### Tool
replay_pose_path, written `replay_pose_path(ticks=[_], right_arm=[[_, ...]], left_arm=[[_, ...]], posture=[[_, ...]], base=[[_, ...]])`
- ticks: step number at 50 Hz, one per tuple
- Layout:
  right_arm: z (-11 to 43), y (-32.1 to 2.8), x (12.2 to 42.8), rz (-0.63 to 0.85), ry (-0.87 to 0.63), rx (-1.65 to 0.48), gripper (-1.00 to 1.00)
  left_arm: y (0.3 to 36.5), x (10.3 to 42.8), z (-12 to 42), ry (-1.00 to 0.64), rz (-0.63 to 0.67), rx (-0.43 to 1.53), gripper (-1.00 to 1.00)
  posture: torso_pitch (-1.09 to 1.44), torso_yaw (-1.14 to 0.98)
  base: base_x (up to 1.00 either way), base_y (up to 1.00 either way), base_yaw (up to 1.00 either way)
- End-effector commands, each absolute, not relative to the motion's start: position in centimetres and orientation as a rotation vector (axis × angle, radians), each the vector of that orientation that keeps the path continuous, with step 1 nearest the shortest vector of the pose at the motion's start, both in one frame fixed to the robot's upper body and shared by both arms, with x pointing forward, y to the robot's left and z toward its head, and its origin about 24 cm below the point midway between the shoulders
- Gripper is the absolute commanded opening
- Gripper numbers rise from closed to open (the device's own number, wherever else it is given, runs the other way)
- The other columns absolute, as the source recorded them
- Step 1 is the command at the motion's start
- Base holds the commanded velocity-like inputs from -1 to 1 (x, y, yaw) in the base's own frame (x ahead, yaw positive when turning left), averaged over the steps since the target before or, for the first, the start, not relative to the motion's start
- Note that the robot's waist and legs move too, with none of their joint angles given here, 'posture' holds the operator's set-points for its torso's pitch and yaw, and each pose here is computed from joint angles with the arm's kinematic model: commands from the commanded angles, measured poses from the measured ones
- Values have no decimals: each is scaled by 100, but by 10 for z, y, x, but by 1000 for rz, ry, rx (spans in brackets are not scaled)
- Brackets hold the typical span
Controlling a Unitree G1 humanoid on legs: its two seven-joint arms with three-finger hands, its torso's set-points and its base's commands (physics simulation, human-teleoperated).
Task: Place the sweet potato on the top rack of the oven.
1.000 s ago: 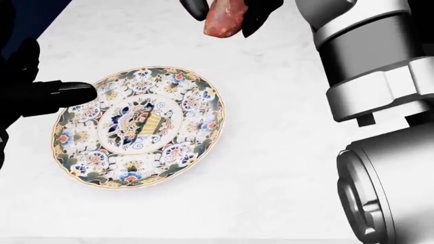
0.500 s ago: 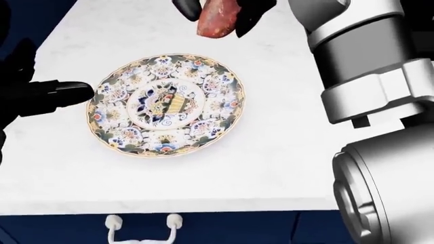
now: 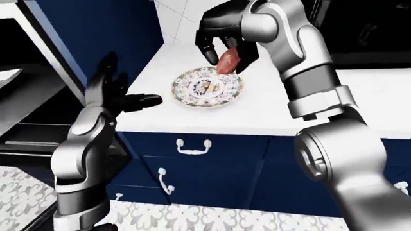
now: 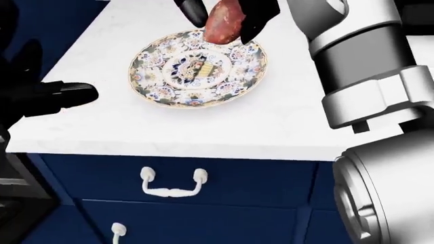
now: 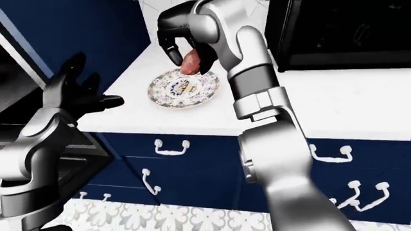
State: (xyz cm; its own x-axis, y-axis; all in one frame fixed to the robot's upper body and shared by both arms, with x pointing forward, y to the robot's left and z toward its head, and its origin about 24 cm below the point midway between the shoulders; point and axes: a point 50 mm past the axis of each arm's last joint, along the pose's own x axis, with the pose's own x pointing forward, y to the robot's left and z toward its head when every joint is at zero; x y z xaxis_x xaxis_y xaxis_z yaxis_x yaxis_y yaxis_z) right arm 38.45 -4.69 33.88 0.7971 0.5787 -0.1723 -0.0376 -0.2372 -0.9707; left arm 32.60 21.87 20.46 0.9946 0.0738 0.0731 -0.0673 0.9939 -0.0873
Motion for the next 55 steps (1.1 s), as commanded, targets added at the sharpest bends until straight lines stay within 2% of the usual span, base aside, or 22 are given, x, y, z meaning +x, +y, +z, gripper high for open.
replay_pose_path(ticks=[1, 41, 55], right_arm=[[362, -44, 376, 542, -514, -1727, -100], [354, -42, 380, 539, -510, -1720, -100], [352, -44, 381, 537, -503, -1720, -100]], left_arm=[[223, 322, 226, -181, 89, -74, 100], [224, 321, 223, -176, 93, -75, 100], [223, 319, 221, -173, 91, -75, 100]], posture=[[0, 0], [0, 0], [0, 0]], base=[[-18, 0, 100], [-13, 0, 100], [53, 0, 88]])
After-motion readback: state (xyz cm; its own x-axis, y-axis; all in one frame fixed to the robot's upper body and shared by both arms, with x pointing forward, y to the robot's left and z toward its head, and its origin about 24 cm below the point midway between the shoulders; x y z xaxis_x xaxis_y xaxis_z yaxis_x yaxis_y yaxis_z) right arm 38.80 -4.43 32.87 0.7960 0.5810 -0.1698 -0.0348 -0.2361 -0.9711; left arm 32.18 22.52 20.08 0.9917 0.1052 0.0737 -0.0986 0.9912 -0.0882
